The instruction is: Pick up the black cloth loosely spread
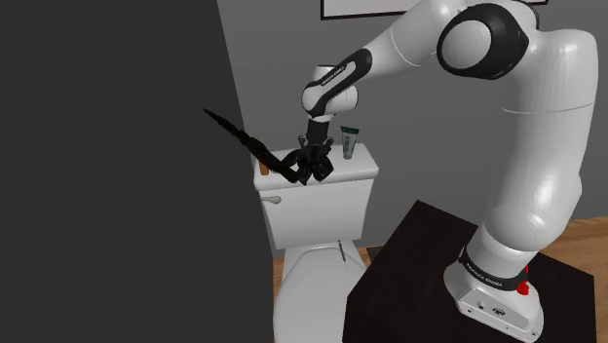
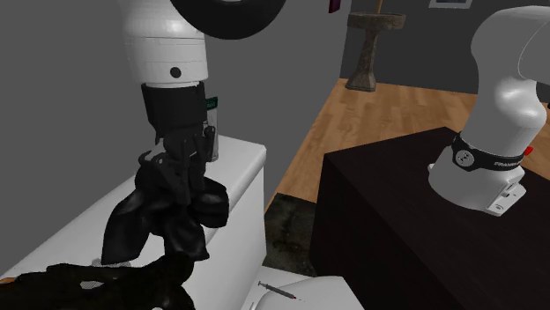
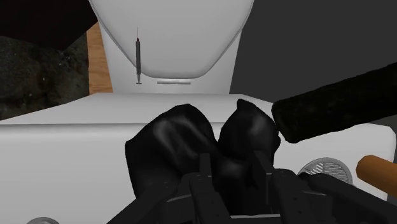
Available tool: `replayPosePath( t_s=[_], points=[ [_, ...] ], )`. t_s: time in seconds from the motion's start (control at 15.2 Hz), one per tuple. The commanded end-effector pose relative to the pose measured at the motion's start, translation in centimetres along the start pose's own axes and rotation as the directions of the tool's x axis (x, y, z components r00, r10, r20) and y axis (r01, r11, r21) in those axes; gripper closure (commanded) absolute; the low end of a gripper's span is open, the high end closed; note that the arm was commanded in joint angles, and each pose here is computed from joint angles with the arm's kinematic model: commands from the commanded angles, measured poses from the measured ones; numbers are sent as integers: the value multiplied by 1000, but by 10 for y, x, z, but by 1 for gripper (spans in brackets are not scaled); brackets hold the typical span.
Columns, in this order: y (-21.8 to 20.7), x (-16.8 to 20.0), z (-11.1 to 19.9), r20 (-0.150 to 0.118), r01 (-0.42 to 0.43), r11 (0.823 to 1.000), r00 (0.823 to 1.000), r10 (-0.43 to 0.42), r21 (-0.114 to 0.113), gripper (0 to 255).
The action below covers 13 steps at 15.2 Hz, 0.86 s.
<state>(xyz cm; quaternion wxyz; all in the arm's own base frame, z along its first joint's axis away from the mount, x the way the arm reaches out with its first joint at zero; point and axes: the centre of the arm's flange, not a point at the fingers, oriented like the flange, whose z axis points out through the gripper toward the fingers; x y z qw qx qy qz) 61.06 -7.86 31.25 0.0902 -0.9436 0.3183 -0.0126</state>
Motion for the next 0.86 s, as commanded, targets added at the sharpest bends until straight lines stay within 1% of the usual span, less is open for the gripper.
replayPosePath(
  t_s=[0.0,0.66,0.79],
  points=[
    [-2,-1,-9,0,0,1000,1000,0,0,255],
    [-11,-2,-61,0,0,1000,1000,0,0,255],
    [-11,-2,-62,0,0,1000,1000,0,0,255]
  ],
)
